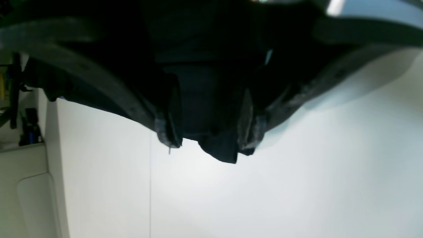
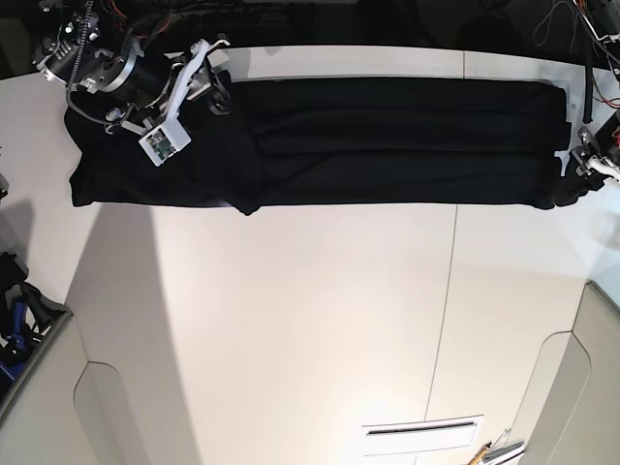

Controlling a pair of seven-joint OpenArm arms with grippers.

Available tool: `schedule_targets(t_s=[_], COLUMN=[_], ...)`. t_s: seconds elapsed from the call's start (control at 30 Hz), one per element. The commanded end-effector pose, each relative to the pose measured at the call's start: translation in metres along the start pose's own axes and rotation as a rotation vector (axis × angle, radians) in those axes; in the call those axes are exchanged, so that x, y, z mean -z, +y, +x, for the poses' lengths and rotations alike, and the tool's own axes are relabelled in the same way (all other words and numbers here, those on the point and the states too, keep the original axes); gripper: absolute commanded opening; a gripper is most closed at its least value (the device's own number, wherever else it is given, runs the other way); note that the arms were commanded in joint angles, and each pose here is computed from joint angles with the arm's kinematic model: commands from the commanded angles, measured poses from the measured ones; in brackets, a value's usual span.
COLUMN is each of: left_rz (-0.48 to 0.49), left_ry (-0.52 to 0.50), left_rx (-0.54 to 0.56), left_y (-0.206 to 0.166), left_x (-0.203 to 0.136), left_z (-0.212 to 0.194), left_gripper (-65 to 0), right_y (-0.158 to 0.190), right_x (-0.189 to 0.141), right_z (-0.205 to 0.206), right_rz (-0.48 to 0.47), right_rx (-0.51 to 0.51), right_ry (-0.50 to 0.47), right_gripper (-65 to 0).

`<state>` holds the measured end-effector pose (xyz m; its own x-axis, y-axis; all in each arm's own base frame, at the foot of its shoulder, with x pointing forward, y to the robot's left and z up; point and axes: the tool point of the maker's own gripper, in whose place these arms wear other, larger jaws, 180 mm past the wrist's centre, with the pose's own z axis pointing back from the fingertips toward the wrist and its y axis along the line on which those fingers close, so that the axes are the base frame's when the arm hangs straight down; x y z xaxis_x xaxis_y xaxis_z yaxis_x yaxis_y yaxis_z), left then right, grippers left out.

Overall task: Fold the T-shirt properly
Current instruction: 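Regrasp the folded strip ends with both grippers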

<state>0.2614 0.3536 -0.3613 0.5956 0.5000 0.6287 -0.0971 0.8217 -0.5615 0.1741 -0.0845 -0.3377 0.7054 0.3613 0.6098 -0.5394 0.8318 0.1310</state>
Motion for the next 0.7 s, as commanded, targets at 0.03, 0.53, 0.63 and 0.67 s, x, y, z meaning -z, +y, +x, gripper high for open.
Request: schedule_targets(t_s=[0.03, 0.53, 0.63, 0.67], left_rz=[-0.004, 0.151, 0.128, 0.119], left_ry=[-0.067, 0.01, 0.003, 0.0], left_rx=[0.036, 0.018, -0.025, -0.042], left_y=[-0.001, 0.042, 0.036, 0.033], left_x=[-0.011, -0.036, -0.028, -0.025], left_z=[0.028, -0.028, -0.042, -0.047], left_gripper=[-34.5, -34.5, -34.5, -34.5], right_y=[-0.007, -0.107, -0.126, -0.131], right_x=[-0.006, -0.022, -0.017, -0.015], right_z=[0.02, 0.044, 0.026, 0.021], right_rz=[-0.035, -0.38, -0.407, -0.412], right_rx=[-0.039, 0.051, 0.107, 0.122], right_ry=[-0.069, -0.156, -0.119, -0.113], right_gripper=[-38.9, -38.9, -38.9, -38.9])
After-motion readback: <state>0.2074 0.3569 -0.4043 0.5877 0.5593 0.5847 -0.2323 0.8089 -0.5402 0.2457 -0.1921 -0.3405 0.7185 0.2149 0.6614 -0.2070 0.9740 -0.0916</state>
